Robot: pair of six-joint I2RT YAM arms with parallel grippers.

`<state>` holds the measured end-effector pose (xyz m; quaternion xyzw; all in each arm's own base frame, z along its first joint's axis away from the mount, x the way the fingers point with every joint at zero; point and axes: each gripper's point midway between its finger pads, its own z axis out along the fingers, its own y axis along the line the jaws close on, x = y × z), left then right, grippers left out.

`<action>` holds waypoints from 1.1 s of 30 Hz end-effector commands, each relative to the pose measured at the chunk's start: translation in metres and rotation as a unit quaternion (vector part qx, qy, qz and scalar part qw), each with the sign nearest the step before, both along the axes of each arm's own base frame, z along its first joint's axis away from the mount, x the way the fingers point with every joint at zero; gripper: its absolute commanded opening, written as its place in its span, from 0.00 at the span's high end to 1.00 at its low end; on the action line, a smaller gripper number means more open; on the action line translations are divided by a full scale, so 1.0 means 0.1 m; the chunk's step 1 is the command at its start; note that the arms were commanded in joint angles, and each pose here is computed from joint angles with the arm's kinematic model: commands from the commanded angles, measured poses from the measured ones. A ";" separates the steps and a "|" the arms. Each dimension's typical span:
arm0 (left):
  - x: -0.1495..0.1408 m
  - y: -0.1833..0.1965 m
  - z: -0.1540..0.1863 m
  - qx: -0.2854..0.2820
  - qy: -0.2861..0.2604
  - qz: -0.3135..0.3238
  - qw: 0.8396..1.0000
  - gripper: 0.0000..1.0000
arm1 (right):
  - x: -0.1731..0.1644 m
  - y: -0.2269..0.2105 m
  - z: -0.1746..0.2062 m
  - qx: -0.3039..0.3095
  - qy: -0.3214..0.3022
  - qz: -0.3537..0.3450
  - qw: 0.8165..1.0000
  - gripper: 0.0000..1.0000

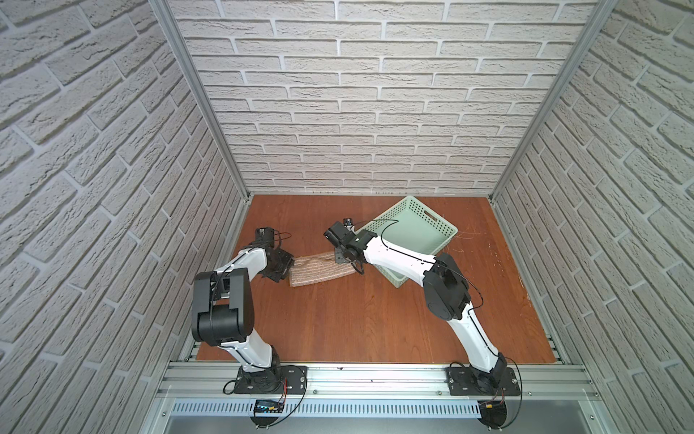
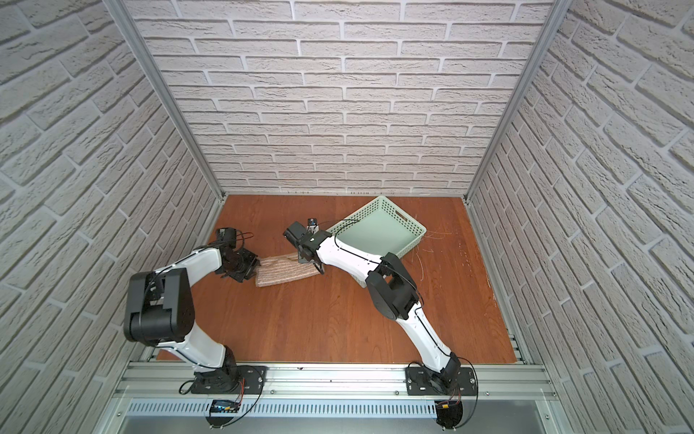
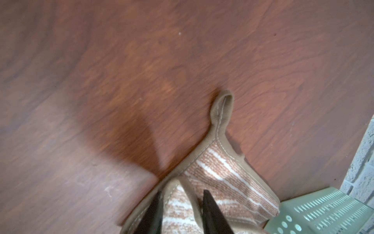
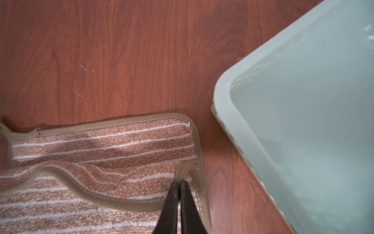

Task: Fold the square dishcloth
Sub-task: Fold the cleaning item at the center of the board.

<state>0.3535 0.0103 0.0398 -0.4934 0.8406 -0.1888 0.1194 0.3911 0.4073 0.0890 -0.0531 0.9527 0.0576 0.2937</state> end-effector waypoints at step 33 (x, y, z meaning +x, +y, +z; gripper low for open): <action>0.01 0.09 0.68 0.092 -0.083 -0.036 0.992 0.45 | -0.13 0.08 0.07 0.005 0.019 0.066 0.998 0.74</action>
